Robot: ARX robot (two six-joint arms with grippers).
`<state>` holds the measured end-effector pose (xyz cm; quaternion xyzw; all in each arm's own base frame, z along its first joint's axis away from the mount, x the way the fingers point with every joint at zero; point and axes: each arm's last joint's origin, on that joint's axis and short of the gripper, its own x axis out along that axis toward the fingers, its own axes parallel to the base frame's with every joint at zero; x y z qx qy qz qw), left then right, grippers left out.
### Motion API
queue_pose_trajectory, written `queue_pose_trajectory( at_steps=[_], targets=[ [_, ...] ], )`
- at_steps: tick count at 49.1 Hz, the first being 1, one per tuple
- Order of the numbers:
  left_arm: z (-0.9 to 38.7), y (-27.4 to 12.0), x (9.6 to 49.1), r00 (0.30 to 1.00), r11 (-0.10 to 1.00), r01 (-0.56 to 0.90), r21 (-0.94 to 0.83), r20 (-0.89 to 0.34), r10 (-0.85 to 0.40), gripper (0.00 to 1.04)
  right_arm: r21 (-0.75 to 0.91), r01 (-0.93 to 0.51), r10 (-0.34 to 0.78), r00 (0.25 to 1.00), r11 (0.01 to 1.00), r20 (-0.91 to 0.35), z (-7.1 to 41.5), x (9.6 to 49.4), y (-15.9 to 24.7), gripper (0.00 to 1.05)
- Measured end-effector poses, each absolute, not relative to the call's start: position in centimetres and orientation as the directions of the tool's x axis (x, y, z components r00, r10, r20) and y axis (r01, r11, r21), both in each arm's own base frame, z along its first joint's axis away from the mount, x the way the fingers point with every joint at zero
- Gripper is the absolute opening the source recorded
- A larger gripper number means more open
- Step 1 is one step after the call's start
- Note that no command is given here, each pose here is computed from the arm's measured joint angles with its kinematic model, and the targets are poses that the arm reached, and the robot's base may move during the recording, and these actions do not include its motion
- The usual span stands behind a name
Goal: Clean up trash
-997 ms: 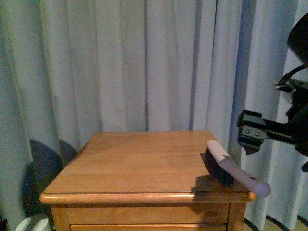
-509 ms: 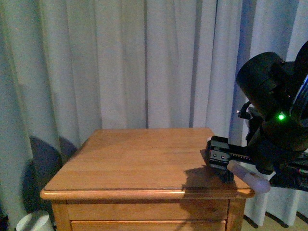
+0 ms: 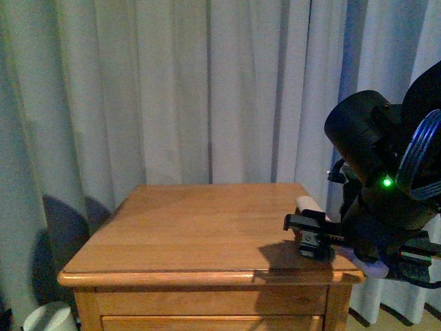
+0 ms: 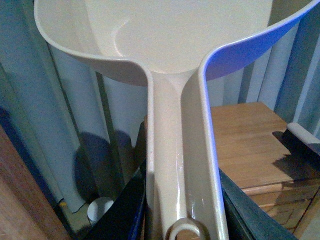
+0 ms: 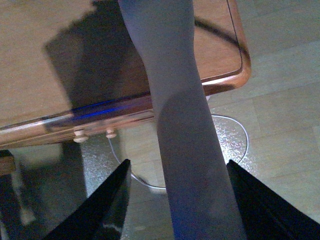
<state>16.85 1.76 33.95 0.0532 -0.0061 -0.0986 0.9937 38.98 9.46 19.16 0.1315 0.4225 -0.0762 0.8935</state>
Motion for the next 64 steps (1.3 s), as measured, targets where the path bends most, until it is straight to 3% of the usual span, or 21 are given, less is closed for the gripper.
queue_pose_trajectory(
  at_steps=[13, 25, 36, 50, 64],
  targets=[
    [33.9, 1.8, 16.9, 0.980, 0.975, 0.195, 0.107, 0.002, -0.197, 0.28, 0.177, 0.225, -0.020, 0.670, 0.958, -0.742, 19.7, 38.7, 9.1, 0.22],
    [33.9, 1.8, 16.9, 0.980, 0.975, 0.195, 0.107, 0.002, -0.197, 0.28, 0.133, 0.160, -0.040, 0.773, 0.978, -0.633, 22.8, 37.5, 8.4, 0.21],
    [33.9, 1.8, 16.9, 0.980, 0.975, 0.195, 0.107, 0.002, -0.197, 0.28, 0.031, 0.175, -0.156, 0.932, 0.984, -0.328, 28.8, 32.3, 6.1, 0.21],
    [33.9, 1.8, 16.9, 0.980, 0.975, 0.195, 0.107, 0.002, -0.197, 0.28, 0.008, 0.252, -0.249, 0.960, 0.968, -0.125, 30.0, 23.4, 4.4, 0.21],
    [33.9, 1.8, 16.9, 0.980, 0.975, 0.196, 0.107, 0.002, -0.197, 0.28, 0.073, 0.211, -0.211, 0.977, 0.975, -0.012, 28.1, 13.4, 4.4, 0.21]
  ],
)
